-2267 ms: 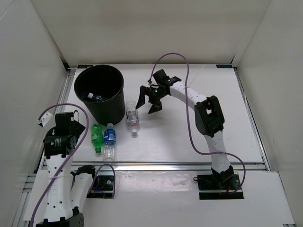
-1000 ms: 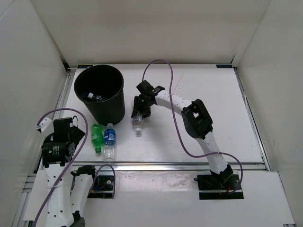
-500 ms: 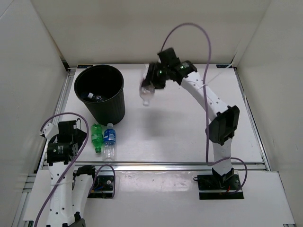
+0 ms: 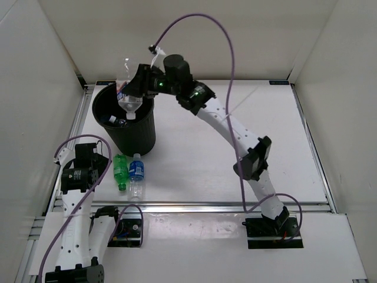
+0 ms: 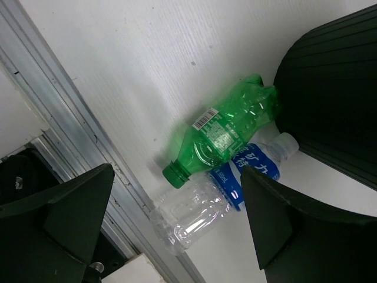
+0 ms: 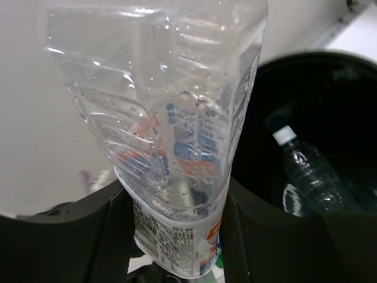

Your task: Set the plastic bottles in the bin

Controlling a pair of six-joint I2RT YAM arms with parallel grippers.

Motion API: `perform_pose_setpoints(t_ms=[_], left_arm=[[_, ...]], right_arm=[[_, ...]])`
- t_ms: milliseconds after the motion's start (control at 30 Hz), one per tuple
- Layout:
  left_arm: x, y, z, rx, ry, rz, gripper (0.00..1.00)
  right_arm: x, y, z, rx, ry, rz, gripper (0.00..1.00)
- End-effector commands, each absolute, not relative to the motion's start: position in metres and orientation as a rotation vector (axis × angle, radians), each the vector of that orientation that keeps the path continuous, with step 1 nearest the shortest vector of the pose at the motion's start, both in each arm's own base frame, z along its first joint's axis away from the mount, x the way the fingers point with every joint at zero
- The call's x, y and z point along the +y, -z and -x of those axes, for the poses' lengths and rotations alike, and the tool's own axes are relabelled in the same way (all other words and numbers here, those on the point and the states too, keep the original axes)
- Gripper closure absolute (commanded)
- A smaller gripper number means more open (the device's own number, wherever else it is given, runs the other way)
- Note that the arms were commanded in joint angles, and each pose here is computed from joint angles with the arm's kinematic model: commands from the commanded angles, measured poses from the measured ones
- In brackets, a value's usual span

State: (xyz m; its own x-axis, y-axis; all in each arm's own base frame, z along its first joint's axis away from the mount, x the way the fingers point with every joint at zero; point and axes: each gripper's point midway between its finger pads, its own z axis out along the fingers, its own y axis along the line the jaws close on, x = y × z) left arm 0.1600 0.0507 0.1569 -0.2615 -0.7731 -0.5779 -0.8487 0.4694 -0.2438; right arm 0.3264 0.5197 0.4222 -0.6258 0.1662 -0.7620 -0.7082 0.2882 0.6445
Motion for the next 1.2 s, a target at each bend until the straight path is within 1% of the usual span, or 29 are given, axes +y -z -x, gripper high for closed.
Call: perform_pose_setpoints(t_ms=[0, 33, 67, 100, 133, 167, 200, 233, 267, 433, 533, 633, 900, 1167], left_arm=[[0.048, -0.177, -0.177, 2.035, -0.091, 1.305, 0.0], [0.046, -0.175, -0.178, 2.049, -0.083, 1.306, 0.0], [0.046, -0.175, -0.178, 2.049, -0.083, 1.306, 0.0], [0.044, -0.171, -0.179, 2.057, -0.07, 1.305, 0.0], [0.042, -0.171, -0.179, 2.064, -0.056, 1.303, 0.0], [0.042, -0.166, -0.178, 2.07, -0.06, 1.318, 0.0], [0.04, -0.166, -0.179, 2.064, -0.042, 1.334, 0.0], [0.037, -0.162, -0.18, 2.075, -0.029, 1.334, 0.0], [0.037, -0.159, -0.178, 2.078, -0.031, 1.335, 0.0], [0.023, -0.143, -0.183, 2.109, 0.065, 1.358, 0.0], [0.017, -0.129, -0.186, 2.142, 0.093, 1.375, 0.0], [0.015, -0.118, -0.186, 2.173, 0.086, 1.385, 0.0], [0.011, -0.085, -0.197, 2.216, 0.104, 1.382, 0.0], [0.009, -0.073, -0.213, 2.223, 0.131, 1.365, 0.0]], right_arm=[[0.534, -0.416, -0.355, 1.717, -1.411, 0.426, 0.52], [0.537, -0.412, -0.357, 1.715, -1.411, 0.426, 0.45], [0.537, -0.407, -0.358, 1.727, -1.408, 0.426, 0.36], [0.537, -0.405, -0.358, 1.73, -1.394, 0.438, 0.15], [0.532, -0.409, -0.357, 1.726, -1.373, 0.442, 0.04], [0.528, -0.407, -0.357, 1.744, -1.341, 0.45, 0.0], [0.515, -0.428, -0.351, 1.707, -1.319, 0.453, 0.0], [0.506, -0.425, -0.357, 1.706, -1.232, 0.451, 0.0], [0.489, -0.45, -0.351, 1.657, -1.205, 0.441, 0.0], [0.431, -0.467, -0.361, 1.689, -1.103, 0.398, 0.0], [0.401, -0.47, -0.35, 1.723, -1.066, 0.388, 0.0], [0.392, -0.449, -0.347, 1.786, -1.047, 0.391, 0.0], [0.387, -0.458, -0.336, 1.778, -1.06, 0.465, 0.0], [0.371, -0.457, -0.336, 1.793, -1.037, 0.47, 0.0]])
